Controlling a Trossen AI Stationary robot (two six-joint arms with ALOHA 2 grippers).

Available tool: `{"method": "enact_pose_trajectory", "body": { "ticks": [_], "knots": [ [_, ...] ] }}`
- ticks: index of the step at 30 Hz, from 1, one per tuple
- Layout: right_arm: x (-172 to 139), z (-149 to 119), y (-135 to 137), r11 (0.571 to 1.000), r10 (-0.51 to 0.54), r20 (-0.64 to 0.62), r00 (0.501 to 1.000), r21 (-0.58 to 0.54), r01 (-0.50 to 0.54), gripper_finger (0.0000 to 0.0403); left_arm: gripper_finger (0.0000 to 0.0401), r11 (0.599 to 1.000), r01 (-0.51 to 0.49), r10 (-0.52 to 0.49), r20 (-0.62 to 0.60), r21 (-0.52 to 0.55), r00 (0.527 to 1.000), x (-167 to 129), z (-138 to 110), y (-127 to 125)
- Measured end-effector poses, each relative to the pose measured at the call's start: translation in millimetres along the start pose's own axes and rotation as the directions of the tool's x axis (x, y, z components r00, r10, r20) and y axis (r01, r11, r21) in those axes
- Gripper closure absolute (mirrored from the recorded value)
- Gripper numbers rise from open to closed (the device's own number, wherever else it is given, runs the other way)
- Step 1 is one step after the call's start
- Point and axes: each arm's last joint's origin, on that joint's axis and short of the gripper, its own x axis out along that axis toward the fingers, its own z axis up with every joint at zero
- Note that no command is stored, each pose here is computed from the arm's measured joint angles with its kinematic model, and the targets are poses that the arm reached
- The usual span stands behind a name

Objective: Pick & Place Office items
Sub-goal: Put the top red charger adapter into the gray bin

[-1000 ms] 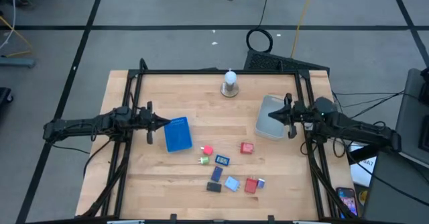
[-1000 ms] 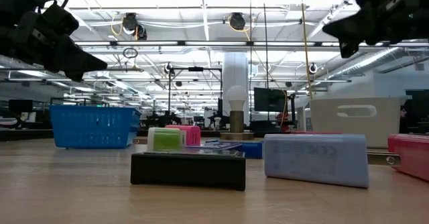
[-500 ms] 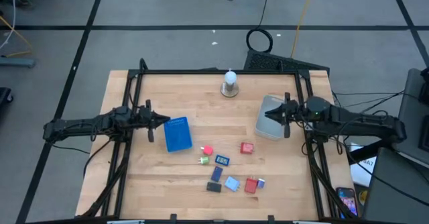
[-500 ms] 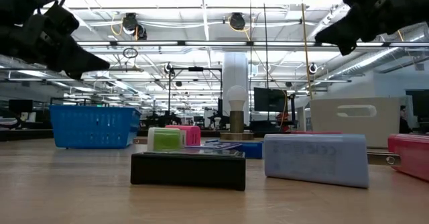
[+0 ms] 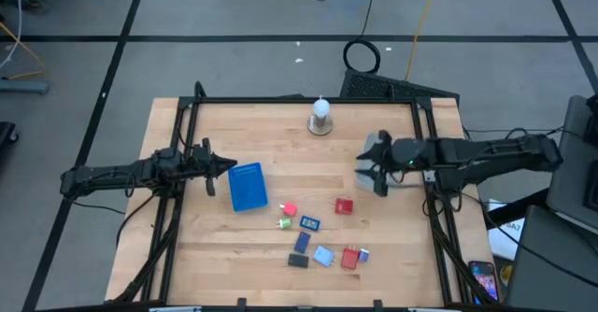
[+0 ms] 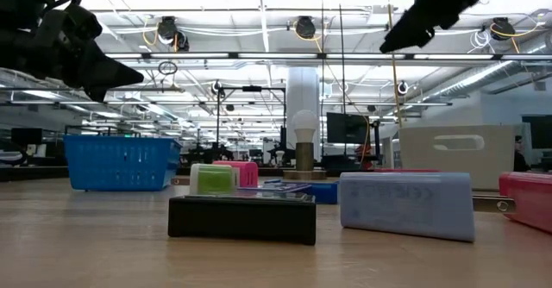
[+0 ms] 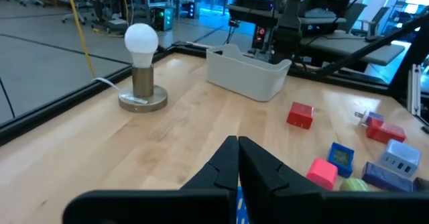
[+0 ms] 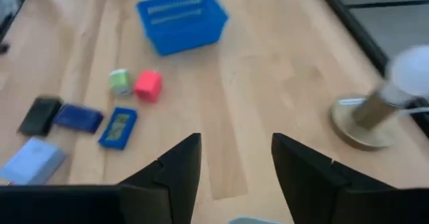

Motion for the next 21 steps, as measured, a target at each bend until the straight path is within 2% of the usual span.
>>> {"method": "enact_pose_trajectory", "body": {
  "ticks": [3,8,11,17,21],
  "knots": [
    [8.5,12.7,12.7,0.998,-0.019,-0.055,0.998,-0.054,0.016,0.0221,0.0397,1.0,0.0,0.0,0.0,-0.002,1.0,0.0,0.0,0.0],
    [22.9,20.4,25.4,0.988,-0.129,-0.21,0.969,-0.114,0.107,0.0209,0.0381,1.0,0.0,0.0,-0.001,-0.003,1.0,0.0,-0.1,0.0],
    [35.1,18.0,34.7,0.987,-0.127,-0.275,0.953,-0.133,0.094,0.0199,0.0376,1.0,0.001,-0.001,-0.001,0.005,1.0,0.0,0.0,0.0],
    [61.7,7.2,59.0,0.984,-0.079,-0.332,0.94,-0.178,0.02,0.0162,0.0375,1.0,0.001,-0.001,0.004,-0.002,1.0,0.0,0.4,-0.1],
    [80.3,-1.3,69.4,0.99,-0.08,-0.365,0.927,-0.137,0.032,0.0132,0.0375,1.0,0.004,-0.004,0.003,-0.015,1.0,0.0,0.3,-0.3]
  ]
}}
